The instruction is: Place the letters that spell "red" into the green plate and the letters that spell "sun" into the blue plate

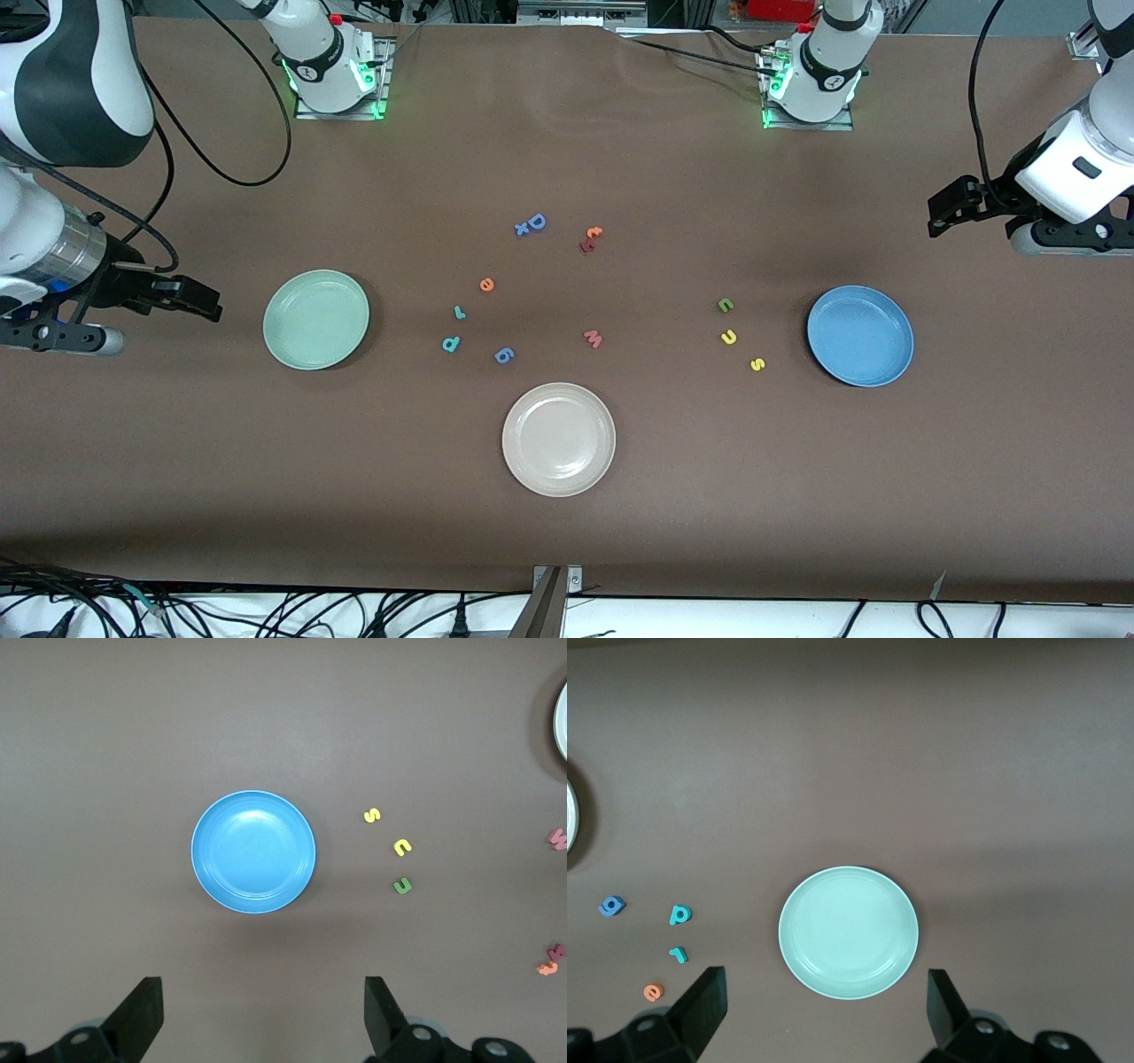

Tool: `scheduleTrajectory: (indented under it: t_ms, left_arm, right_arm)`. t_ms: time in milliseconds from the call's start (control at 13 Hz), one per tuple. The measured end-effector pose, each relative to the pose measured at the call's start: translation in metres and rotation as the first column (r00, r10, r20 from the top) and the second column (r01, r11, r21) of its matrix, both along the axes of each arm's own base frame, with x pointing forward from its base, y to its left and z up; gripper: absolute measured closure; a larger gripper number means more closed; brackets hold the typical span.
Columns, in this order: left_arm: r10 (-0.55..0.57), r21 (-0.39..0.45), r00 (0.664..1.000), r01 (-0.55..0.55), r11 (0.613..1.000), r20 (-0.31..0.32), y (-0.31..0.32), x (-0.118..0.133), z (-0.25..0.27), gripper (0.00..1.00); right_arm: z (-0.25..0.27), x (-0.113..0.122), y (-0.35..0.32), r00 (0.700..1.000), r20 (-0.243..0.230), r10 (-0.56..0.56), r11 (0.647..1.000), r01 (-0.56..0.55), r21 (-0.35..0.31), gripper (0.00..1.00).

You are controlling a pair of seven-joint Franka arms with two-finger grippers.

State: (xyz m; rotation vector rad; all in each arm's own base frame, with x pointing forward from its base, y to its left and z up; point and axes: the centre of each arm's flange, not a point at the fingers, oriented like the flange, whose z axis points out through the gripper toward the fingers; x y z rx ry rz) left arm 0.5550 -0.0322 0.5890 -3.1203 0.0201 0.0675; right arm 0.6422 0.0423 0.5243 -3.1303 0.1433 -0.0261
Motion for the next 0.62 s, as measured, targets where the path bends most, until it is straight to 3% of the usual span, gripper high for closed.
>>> scheduleTrajectory:
  t_ms: [615]
  left_arm:
    - [-0.002,0.0,1.0,0.002,1.0,0.0,-0.001,-0.0001,0.0,0.0]
  right_arm:
    - [-0.0027,0.0006,0.0,1.0,-0.006,0.0,1.0,0.0,0.0,0.0]
